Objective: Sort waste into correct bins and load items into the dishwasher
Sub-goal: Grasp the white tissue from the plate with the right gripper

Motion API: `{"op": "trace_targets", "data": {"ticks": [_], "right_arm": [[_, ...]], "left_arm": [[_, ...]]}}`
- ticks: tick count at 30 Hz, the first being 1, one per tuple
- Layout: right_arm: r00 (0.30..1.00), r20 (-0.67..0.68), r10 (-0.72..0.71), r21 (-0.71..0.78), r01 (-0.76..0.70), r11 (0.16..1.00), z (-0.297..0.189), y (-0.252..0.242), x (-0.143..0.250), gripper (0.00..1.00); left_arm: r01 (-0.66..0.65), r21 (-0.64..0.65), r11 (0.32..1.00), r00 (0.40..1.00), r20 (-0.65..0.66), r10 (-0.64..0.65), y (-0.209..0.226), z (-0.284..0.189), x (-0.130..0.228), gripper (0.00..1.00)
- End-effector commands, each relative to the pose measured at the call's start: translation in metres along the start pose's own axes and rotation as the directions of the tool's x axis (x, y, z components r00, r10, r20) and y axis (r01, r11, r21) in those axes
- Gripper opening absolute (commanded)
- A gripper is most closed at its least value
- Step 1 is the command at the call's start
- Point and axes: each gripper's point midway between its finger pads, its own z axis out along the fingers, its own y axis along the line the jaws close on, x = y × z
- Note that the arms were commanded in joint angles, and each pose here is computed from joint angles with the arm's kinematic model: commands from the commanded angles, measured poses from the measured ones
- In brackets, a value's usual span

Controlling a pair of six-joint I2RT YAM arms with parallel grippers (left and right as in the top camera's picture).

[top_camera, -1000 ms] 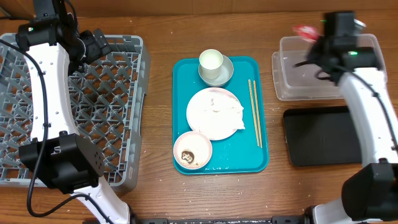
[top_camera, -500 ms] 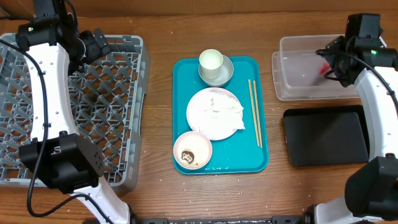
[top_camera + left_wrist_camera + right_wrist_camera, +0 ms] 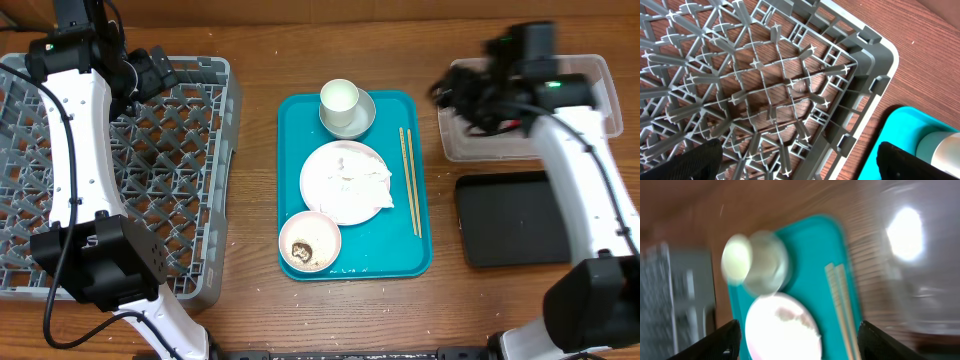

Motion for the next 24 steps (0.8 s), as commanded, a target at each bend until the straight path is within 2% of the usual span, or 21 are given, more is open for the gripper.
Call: {"op": "trace_targets", "data": {"ticks": [1, 7, 12, 17, 21, 24], "right_arm": [[0.965, -0.081, -0.248, 0.020, 0.250, 0.968, 0.031, 0.029, 0.036, 0.75], [0.899, -0.188, -0.394, 0.197, 0.428, 0.882, 0.091, 0.036, 0.087, 0.76], [0.855, -0.284, -0.434, 0.271, 0.506, 0.819, 0.122, 0.030, 0.120, 0.74], [0.900, -0.333, -0.280, 0.354, 0.395, 0.848, 0.120, 0.014, 0.141, 0.57], [0.927, -0.356, -0.114, 0.443, 0.275, 0.853, 0.108, -0.001, 0.158, 0.55], [0.931, -0.355, -0.080, 0.460, 0.249, 0.852, 0.106, -0.003, 0.161, 0.56]], "left_arm": [[-0.001, 0.017, 1.000, 0.999, 0.044, 0.000, -0.007, -0.018, -0.006, 1.00], [-0.001, 0.017, 1.000, 0.999, 0.044, 0.000, -0.007, -0.018, -0.006, 1.00], [-0.001, 0.017, 1.000, 0.999, 0.044, 0.000, -0.007, -0.018, -0.006, 1.00], [-0.001, 0.017, 1.000, 0.999, 0.044, 0.000, -0.007, -0.018, -0.006, 1.00], [-0.001, 0.017, 1.000, 0.999, 0.044, 0.000, -0.007, -0.018, -0.006, 1.00], [-0.001, 0.017, 1.000, 0.999, 0.044, 0.000, -0.007, -0.018, -0.006, 1.00]]}}
